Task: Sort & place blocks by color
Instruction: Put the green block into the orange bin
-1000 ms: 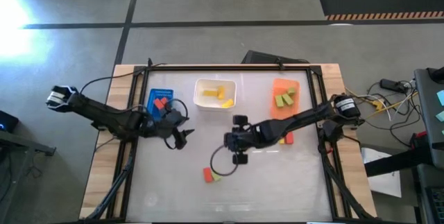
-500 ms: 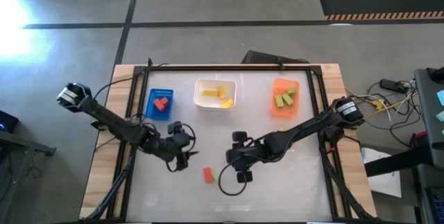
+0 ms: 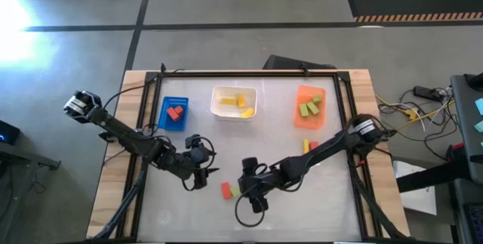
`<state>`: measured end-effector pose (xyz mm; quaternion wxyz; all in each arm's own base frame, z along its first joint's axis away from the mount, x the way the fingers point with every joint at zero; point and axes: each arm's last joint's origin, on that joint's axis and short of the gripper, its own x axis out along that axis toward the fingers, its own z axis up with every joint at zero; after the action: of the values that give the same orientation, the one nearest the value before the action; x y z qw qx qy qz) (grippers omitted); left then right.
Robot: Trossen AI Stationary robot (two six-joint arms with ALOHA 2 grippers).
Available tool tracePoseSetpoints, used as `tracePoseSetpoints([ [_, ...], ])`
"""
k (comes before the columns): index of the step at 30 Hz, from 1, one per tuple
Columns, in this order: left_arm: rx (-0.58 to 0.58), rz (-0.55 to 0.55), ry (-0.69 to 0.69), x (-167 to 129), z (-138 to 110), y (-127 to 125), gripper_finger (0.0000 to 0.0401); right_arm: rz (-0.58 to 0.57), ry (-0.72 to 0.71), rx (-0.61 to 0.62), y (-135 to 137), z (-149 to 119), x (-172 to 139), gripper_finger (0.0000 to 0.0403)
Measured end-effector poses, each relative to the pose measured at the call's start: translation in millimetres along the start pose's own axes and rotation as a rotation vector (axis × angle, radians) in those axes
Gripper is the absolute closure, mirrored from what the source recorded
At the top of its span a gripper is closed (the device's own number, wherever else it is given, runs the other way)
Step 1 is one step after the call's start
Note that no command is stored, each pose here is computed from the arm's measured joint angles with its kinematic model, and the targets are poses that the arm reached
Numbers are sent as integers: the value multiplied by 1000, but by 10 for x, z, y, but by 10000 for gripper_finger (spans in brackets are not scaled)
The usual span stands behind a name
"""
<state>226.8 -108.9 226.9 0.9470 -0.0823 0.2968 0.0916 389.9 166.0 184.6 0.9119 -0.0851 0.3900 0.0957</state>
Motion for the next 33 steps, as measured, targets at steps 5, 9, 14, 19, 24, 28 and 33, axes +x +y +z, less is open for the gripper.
tracePoseSetpoints([
  [5, 0, 1, 0, 1, -1, 1, 147, 34, 5, -10, 6, -88, 236, 147],
  [9, -2, 0, -2, 1, -1, 1, 147, 82, 3, 9, -71, -157, 431, 147],
  [14, -1, 0, -2, 5, -9, 3, 147, 118, 19, 36, -184, -243, 600, 147],
  [19, 0, 1, -1, 6, -12, 5, 147, 148, 30, 40, -265, -291, 682, 149],
  [24, 2, 7, -6, 7, -10, 7, 147, 205, -6, 49, -317, -289, 744, 169],
  [28, -1, 7, -6, 6, -9, 8, 147, 219, -13, 49, -329, -283, 745, 195],
  [33, -1, 7, -6, 6, -9, 8, 147, 222, -13, 58, -328, -282, 744, 242],
])
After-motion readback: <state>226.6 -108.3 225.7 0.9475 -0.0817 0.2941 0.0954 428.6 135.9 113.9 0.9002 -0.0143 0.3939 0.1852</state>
